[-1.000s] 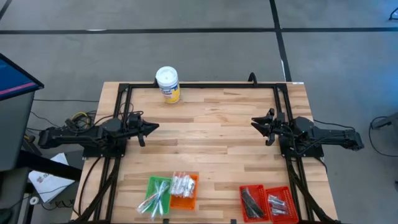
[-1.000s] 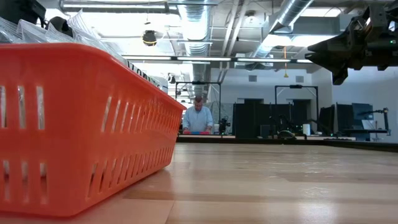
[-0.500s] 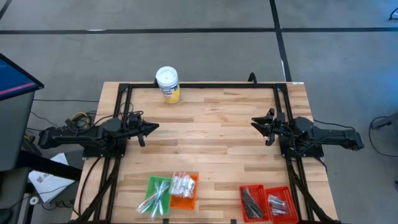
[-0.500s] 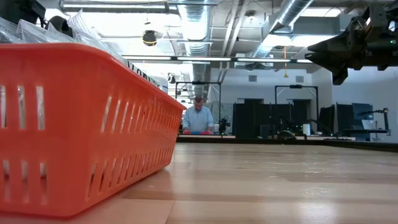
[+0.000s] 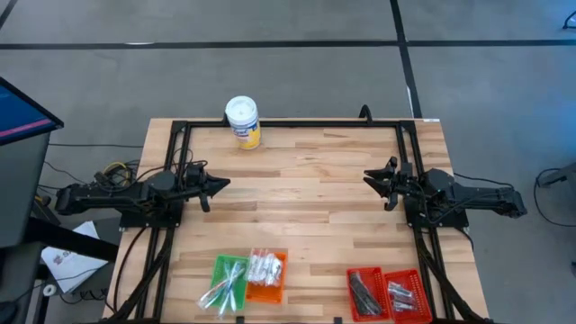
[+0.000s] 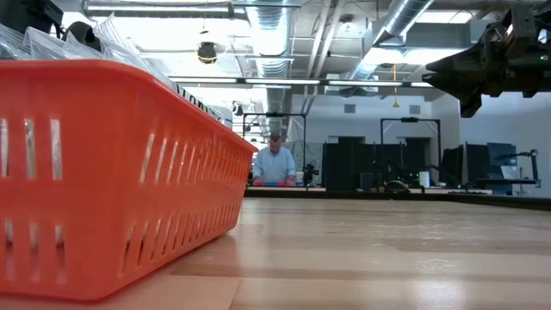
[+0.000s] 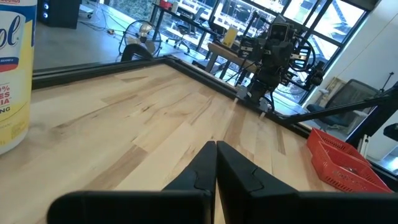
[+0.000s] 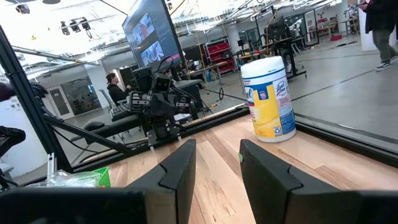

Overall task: Pick & Place Travel size toiletries
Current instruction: Return to Home Position

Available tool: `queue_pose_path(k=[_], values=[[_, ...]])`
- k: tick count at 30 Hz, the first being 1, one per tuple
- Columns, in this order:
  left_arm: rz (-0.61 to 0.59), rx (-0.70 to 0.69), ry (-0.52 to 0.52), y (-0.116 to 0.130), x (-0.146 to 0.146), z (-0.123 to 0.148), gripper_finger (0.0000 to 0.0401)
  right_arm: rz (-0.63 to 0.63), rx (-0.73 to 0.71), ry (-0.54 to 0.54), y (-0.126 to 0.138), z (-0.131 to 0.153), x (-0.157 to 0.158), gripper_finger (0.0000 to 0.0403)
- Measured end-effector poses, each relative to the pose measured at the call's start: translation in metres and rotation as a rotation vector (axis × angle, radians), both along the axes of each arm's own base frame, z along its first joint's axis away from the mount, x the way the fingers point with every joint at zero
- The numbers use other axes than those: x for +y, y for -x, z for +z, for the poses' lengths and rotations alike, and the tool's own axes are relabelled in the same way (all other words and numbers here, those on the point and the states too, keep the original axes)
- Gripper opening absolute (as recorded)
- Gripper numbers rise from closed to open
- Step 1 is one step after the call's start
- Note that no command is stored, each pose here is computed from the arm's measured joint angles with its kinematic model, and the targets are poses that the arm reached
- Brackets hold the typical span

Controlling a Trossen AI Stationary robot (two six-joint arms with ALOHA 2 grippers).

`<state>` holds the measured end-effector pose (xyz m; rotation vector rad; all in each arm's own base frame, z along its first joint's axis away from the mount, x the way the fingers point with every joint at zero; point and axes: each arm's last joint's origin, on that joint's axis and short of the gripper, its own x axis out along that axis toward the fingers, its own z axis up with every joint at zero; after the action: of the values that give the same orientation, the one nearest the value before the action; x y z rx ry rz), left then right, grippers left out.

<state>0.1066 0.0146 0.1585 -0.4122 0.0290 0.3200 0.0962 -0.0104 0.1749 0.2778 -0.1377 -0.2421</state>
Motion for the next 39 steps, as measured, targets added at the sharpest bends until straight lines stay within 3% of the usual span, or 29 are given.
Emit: queue_pose_path(k=[39], values=[[0.000,-0.016,-0.001,-0.0001,0.0000,0.0016,0.0003,0.000,0.000,0.000,0.0000,0.0000,0.0000,0.0118]])
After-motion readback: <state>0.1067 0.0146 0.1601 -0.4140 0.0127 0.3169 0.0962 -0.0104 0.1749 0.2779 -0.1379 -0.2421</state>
